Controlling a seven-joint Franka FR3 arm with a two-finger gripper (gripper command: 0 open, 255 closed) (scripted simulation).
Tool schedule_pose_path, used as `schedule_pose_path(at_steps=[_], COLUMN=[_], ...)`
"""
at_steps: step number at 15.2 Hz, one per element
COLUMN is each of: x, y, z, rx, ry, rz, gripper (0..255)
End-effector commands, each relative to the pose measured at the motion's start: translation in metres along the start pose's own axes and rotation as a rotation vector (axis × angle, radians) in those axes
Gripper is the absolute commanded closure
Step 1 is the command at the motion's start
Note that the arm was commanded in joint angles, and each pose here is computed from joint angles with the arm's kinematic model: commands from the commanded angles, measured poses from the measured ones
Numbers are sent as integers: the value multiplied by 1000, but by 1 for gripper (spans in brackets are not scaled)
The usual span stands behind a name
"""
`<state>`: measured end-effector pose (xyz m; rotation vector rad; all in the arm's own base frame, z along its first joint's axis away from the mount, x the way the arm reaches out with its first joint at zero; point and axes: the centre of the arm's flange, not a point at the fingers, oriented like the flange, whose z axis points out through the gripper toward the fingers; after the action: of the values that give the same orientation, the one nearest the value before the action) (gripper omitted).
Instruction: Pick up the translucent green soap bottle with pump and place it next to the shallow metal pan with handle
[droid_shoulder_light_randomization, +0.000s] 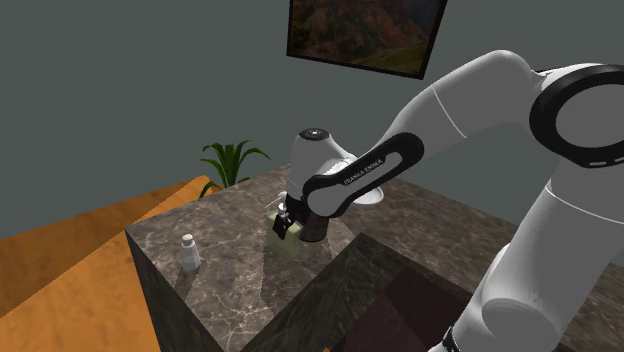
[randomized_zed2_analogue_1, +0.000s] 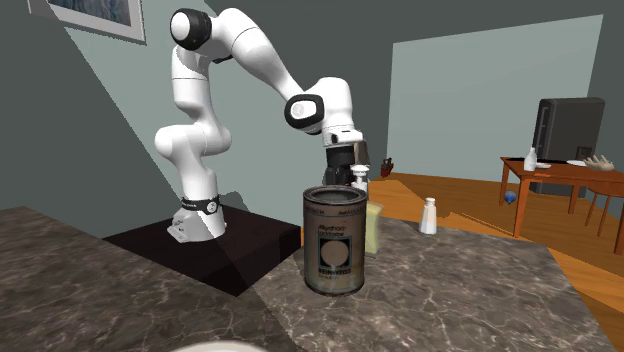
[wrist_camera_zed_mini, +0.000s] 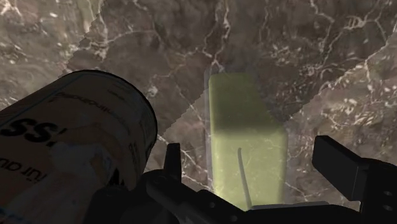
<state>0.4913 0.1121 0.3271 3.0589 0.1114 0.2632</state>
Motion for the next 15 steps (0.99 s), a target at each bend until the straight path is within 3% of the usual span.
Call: schedule_pose_path(at_steps=[1, 3, 4, 15], x=[0, 0, 0, 2], y=[0, 0, 0, 1], z=[0, 0, 0, -10], rx=[0, 0, 0, 0], ry=[0, 0, 0, 0], rz=[0, 0, 0, 0], gripper=[0, 0, 255, 255])
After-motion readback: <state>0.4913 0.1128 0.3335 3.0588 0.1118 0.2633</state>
